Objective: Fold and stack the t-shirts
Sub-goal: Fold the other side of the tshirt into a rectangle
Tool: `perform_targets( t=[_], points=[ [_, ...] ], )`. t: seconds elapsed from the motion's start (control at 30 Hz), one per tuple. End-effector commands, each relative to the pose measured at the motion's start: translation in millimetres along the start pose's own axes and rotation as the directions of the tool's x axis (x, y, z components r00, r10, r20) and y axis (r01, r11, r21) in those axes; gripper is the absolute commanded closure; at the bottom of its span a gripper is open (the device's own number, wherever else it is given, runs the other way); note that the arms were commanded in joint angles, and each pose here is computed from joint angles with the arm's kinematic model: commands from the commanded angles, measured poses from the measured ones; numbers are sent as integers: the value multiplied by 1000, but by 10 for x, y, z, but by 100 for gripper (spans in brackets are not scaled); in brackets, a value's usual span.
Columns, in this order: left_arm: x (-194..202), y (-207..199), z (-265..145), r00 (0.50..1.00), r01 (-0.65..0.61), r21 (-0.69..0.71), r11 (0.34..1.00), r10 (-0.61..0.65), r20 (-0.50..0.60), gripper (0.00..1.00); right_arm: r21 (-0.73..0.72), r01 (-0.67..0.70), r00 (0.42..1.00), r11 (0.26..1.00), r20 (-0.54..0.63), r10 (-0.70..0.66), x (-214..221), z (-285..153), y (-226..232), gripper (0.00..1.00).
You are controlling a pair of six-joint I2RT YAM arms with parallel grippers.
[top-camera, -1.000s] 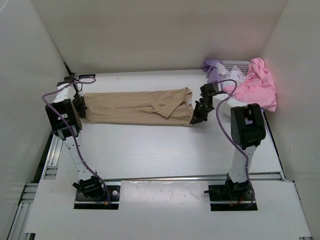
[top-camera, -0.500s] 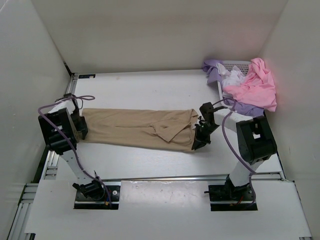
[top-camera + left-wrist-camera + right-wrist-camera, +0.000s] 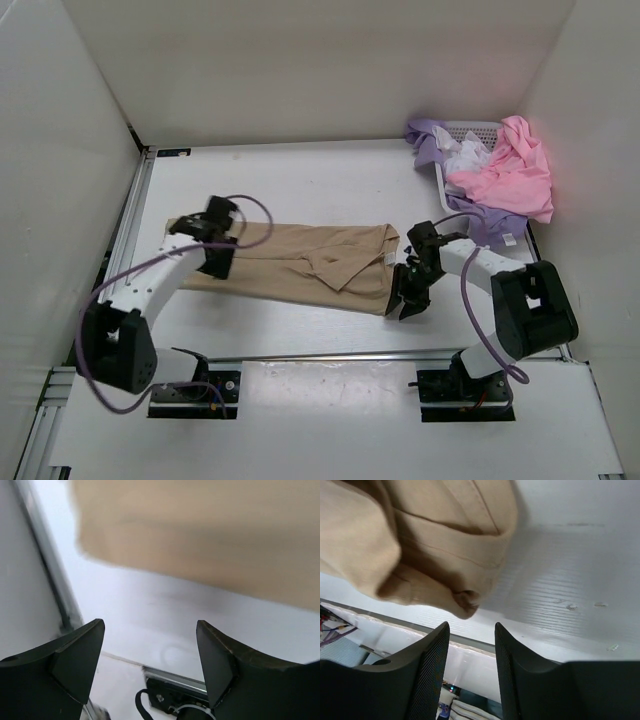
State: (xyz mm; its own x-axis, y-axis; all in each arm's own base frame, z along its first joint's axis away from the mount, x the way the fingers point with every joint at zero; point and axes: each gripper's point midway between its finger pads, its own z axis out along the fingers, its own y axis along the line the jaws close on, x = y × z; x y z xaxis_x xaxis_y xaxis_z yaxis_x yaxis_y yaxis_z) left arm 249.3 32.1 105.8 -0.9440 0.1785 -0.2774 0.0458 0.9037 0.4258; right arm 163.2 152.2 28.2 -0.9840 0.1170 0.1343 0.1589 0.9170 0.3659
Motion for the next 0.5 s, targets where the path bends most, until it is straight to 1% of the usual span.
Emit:
perform_targets(
  t=[0.0, 0.03, 0.07, 0.1, 0.13, 0.2, 0.23, 0.27, 0.3, 0.33, 0.37, 0.4, 0.43, 0.47],
  points=[
    [38, -540, -421, 963, -255, 83, 963, 246, 106, 16, -32, 18, 996, 999, 82, -15, -131, -89, 60, 54],
    [-77, -901, -709, 907, -385, 108, 917, 354, 229, 16, -35, 31, 996, 999, 91, -28, -136, -106, 67, 54],
    [-124, -1103, -780, 872, -455, 97, 885, 421, 250, 16, -53, 25, 991, 998, 131, -18, -233, -199, 95, 54],
    [-234, -1287, -888, 839, -495, 77, 865, 454, 300, 16, -69, 43, 985, 997, 169, -30, -333, -296, 156, 54],
    [-255, -1615, -1070, 778, -572, 80, 816, 510, 366, 18, -66, 42, 980, 997, 199, -28, -421, -355, 171, 55],
    [-558, -2117, -1334, 734, -598, 94, 796, 497, 463, 18, -58, 48, 953, 997, 301, -29, -718, -591, 225, 55],
    [-539, -2415, -1479, 697, -641, 126, 757, 506, 508, 19, -66, 45, 946, 997, 322, -21, -824, -663, 258, 55],
    [-661, -2618, -1691, 677, -646, 146, 749, 476, 561, 19, -65, 19, 947, 998, 321, 3, -955, -668, 236, 55],
    [-627, -2884, -1633, 662, -678, 153, 719, 507, 552, 19, -98, 48, 936, 994, 352, -10, -1124, -811, 405, 56],
    [-588, -3088, -1703, 635, -702, 152, 696, 514, 577, 19, -99, 13, 941, 995, 336, 21, -1244, -767, 405, 56],
    [-599, -3238, -1751, 625, -712, 165, 683, 509, 592, 19, -105, 4, 940, 994, 340, 32, -1334, -782, 450, 56],
    [-576, -3356, -1605, 625, -720, 158, 676, 533, 571, 19, -118, -26, 939, 993, 339, 65, -1414, -788, 496, 55],
    [-533, -3440, -1578, 615, -731, 154, 665, 544, 571, 19, -134, -30, 931, 991, 358, 76, -1545, -860, 585, 55],
    [-551, -3491, -1565, 615, -730, 155, 666, 541, 573, 19, -125, -65, 940, 990, 325, 103, -1600, -758, 566, 55]
  ],
)
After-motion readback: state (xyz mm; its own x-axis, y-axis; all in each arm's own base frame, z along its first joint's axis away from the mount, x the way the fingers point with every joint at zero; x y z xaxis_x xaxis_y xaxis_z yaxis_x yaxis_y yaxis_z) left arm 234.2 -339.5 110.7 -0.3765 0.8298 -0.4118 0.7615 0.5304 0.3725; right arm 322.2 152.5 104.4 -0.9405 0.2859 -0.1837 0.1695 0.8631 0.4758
